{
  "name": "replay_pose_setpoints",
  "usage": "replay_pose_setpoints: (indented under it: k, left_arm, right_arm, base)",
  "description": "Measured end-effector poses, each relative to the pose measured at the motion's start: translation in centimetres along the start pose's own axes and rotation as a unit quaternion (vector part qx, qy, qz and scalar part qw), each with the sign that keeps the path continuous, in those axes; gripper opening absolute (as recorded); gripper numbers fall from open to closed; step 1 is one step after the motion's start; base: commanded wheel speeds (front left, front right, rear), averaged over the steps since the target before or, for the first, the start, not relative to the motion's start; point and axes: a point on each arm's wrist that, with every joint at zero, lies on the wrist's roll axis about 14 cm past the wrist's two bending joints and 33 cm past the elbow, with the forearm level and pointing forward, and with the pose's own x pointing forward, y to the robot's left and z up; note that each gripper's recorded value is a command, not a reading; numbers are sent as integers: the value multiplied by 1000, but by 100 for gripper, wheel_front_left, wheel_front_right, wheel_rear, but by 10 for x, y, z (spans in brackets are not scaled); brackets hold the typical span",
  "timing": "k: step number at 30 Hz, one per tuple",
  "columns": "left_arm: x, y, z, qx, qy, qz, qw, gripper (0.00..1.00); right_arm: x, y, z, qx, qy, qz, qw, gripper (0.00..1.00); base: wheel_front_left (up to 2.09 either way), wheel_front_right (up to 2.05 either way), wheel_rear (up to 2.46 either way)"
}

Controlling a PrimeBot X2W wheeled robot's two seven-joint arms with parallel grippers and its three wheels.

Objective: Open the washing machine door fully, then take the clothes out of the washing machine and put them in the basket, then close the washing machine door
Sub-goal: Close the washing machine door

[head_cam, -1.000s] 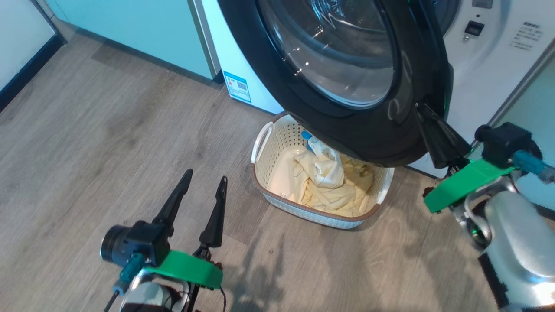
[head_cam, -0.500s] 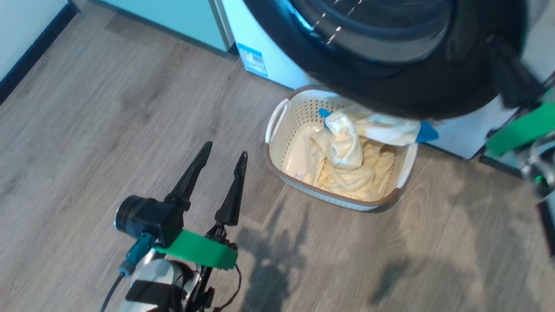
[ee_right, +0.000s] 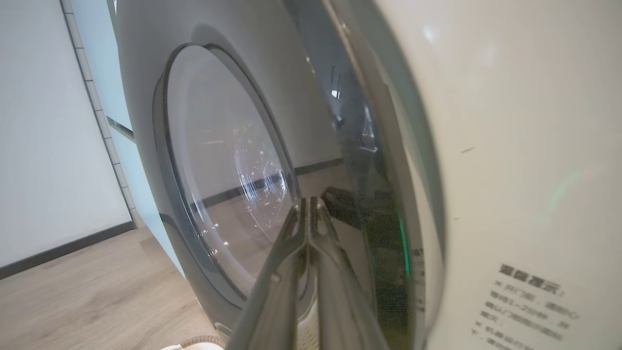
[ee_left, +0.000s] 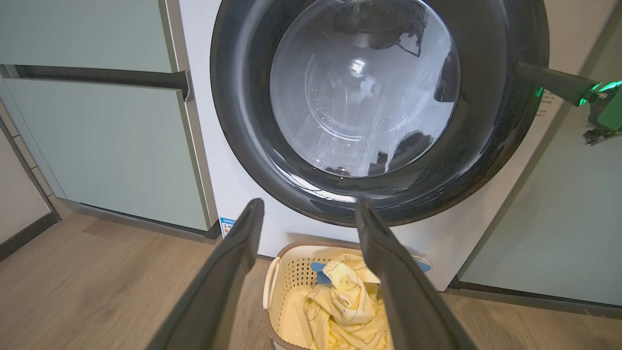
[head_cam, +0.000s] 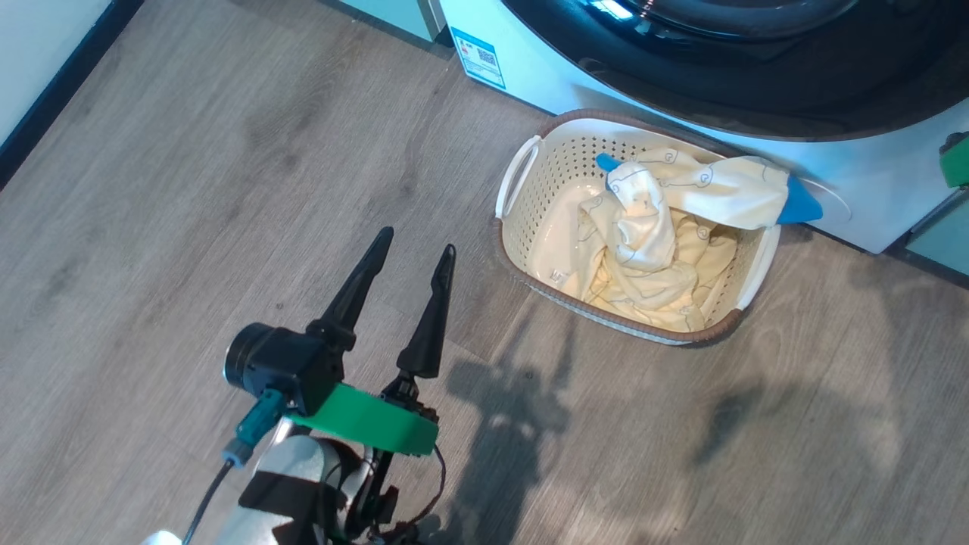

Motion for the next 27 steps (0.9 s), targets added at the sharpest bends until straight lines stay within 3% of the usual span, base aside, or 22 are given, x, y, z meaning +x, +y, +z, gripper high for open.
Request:
replay_pose_setpoints:
  k: [12, 18, 27]
  left_arm:
    - [0, -9, 3, -8, -6, -13, 1000, 100]
    - [3, -18, 9, -6, -19, -36, 999, 100]
    - [3, -42, 13, -22, -29, -82, 996, 100]
  right_arm:
    - [-12, 21, 10, 0, -8, 20, 1000, 0]
    - [-61, 26, 1, 25, 10, 4, 1000, 0]
    - [-141, -3, 12, 27, 14, -75, 997, 0]
  base:
    - [0, 0, 0]
    - [0, 0, 0]
    - [0, 0, 0]
